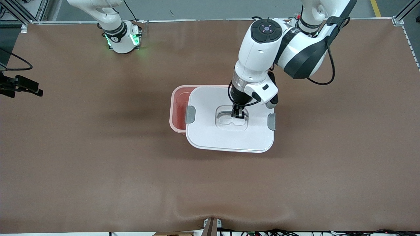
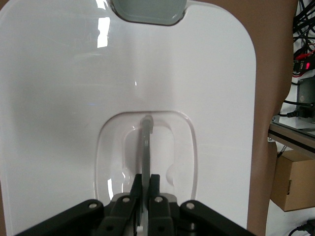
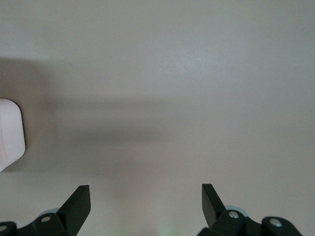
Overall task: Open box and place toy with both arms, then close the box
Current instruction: 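Carry the white lid over the box and lower it with the left gripper, then press the lid down onto the box with the left gripper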
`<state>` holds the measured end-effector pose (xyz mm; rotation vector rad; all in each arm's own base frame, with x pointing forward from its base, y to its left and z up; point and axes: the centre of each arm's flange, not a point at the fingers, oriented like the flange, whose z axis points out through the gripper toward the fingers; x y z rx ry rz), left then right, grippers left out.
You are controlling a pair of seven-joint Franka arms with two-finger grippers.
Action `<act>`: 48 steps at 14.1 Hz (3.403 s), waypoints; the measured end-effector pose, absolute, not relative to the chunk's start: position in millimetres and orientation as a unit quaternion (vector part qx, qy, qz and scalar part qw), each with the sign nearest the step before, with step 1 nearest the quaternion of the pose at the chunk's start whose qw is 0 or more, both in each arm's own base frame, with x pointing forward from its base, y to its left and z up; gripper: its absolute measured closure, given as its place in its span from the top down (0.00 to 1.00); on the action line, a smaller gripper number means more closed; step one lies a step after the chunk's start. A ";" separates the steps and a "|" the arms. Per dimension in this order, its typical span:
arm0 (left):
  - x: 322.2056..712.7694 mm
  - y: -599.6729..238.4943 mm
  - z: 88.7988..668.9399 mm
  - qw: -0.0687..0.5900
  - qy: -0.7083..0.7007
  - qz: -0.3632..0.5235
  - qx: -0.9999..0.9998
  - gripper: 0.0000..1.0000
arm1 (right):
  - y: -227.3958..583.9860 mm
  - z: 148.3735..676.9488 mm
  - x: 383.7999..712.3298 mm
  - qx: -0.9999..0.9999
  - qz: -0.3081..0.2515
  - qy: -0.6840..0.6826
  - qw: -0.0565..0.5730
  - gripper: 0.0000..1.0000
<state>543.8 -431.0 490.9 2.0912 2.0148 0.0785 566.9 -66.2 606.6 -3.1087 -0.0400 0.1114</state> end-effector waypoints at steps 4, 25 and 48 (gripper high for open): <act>546.4 -434.9 479.9 0.115 0.685 0.036 0.719 0.07 | -65.0 606.2 567.9 -0.999 0.036 -0.014 0.015 1.00; 507.0 -514.3 429.8 0.125 0.707 0.073 0.692 0.07 | -54.6 598.6 570.6 -0.998 0.049 0.015 0.025 1.00; 436.9 -554.0 379.5 0.083 0.691 0.098 0.711 0.07 | -58.5 599.8 570.9 -0.998 0.045 0.024 0.024 1.00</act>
